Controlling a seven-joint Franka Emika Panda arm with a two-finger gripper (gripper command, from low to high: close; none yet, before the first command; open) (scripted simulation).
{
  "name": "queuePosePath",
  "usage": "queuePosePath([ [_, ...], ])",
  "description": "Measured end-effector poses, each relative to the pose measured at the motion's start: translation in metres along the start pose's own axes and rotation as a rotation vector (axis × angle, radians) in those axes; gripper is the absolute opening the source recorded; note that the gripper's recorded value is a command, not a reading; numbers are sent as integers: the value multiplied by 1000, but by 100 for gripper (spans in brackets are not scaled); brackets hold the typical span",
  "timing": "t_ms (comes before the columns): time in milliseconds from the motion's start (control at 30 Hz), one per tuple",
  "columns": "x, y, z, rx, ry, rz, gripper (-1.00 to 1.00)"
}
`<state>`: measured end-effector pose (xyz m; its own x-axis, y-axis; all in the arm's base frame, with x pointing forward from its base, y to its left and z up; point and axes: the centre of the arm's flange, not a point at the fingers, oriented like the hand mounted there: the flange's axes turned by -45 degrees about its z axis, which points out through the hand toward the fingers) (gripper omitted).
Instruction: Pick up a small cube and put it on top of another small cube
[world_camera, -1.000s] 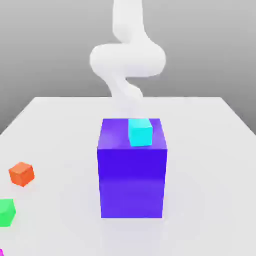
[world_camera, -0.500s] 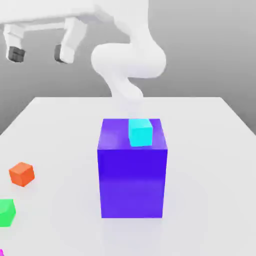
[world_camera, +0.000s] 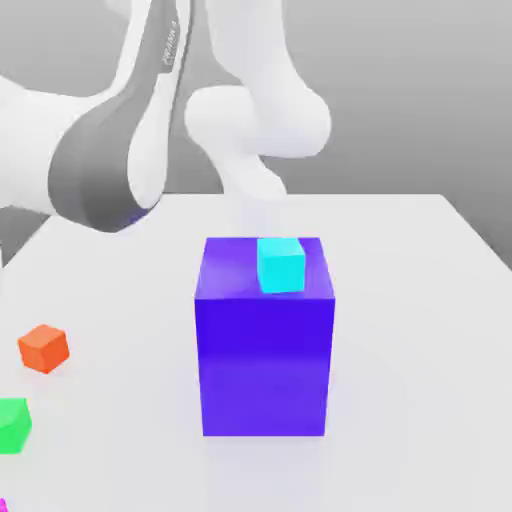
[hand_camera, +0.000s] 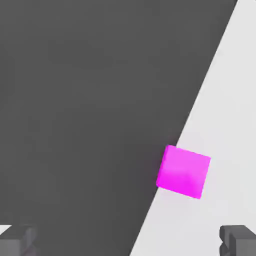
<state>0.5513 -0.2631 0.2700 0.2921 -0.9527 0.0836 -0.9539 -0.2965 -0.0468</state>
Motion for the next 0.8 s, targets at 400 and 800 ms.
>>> queuePosePath([
  [400, 14, 30, 134, -52, -78, 172, -100],
  [800, 26, 97, 48, -54, -78, 302, -100],
])
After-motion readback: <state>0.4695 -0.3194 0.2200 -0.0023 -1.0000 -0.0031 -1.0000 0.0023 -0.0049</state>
